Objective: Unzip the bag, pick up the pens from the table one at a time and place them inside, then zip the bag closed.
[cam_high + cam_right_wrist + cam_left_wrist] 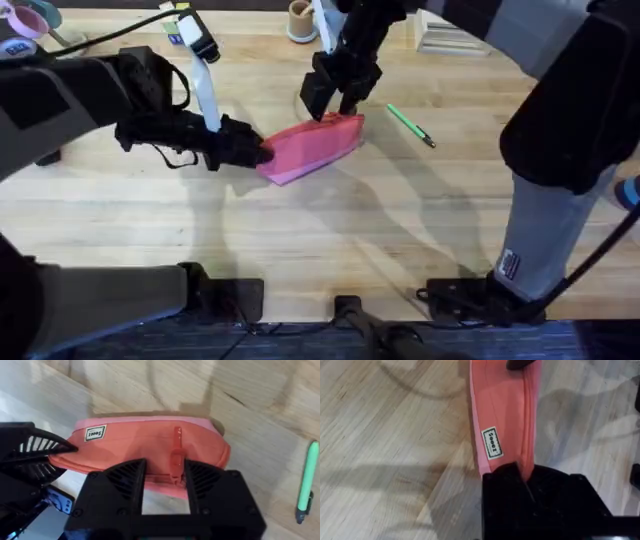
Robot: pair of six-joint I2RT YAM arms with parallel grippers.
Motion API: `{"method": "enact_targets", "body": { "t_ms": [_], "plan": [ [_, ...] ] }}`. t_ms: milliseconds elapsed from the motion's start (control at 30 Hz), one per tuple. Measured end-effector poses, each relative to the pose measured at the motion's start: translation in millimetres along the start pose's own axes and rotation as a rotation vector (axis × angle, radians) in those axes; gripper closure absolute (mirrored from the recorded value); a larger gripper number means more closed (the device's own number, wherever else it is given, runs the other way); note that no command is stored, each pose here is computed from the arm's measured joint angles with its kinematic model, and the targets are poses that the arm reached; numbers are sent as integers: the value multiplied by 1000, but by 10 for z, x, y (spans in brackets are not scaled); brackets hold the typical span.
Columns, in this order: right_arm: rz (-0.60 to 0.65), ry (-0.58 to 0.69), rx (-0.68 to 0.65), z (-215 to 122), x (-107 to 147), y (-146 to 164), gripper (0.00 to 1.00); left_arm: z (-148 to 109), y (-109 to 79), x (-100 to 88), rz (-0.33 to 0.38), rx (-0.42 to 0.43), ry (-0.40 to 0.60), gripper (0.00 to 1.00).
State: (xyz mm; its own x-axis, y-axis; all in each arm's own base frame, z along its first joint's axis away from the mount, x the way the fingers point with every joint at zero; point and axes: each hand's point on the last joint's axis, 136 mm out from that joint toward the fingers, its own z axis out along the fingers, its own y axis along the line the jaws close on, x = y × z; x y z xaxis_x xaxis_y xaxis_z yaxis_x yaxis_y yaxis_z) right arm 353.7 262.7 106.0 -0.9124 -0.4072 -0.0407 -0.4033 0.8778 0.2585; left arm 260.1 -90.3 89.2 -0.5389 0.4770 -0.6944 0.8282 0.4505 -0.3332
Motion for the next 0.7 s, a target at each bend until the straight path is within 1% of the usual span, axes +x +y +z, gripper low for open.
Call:
{"method": "enact_targets", "body": {
  "t_ms": [67,167,267,333,700],
  "plan": [
    [0,-2,0,3,-6,-1,599,0,0,-1,0,0,0,959],
    [-1,-4,1,5,-12,-2,793,0,0,0,0,0,0,959],
    [-1,-7,8,5,-16,-15,950,0,-1,0,0,0,0,959],
    [-2,-8,11,5,-19,-20,967,0,-1,0,0,0,0,959],
    [-2,-9,12,6,-20,-21,968,0,-1,0,0,0,0,959]
  ]
}}
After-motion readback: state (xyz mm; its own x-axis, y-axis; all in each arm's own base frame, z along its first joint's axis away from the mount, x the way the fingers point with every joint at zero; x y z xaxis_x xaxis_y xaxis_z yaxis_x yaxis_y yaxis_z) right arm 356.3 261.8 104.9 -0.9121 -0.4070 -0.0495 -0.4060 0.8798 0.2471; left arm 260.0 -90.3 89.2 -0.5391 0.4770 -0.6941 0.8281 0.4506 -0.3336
